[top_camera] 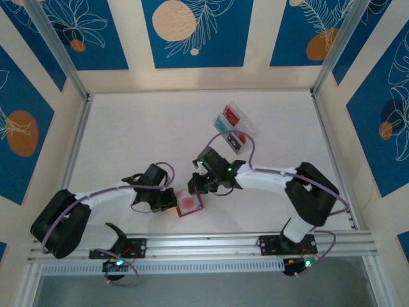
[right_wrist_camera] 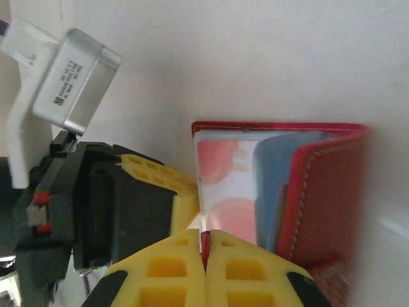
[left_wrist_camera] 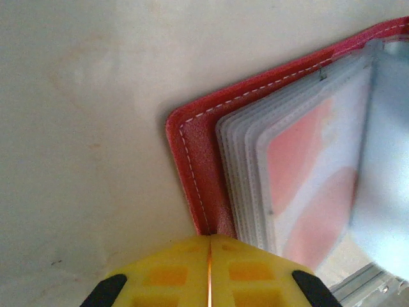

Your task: Put the credit cards into the card holder

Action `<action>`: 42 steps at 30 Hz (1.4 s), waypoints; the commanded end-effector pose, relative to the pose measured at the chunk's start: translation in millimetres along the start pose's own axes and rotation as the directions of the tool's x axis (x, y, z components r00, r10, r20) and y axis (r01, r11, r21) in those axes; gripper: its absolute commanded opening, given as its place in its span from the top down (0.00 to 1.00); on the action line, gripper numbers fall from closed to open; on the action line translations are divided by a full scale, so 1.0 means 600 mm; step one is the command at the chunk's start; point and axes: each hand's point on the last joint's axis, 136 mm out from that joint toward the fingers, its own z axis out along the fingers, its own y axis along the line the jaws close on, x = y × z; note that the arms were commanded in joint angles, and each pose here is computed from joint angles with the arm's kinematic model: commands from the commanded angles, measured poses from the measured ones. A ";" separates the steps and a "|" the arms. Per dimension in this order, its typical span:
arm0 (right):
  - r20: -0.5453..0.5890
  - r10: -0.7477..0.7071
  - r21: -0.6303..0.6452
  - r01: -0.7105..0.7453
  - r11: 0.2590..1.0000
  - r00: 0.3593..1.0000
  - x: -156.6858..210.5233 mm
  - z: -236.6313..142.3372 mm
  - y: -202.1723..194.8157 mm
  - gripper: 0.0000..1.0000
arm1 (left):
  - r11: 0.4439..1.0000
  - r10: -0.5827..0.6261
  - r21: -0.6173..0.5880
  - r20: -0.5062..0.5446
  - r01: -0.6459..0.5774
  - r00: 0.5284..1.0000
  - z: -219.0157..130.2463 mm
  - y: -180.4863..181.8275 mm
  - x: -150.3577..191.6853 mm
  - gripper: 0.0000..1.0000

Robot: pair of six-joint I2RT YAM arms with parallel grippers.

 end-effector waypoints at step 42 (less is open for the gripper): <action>-0.182 0.001 0.186 0.034 0.982 0.983 0.034 -0.054 -0.029 0.81 | 0.989 0.146 -0.002 0.154 -0.148 0.977 -0.161 -0.086 -0.047 0.85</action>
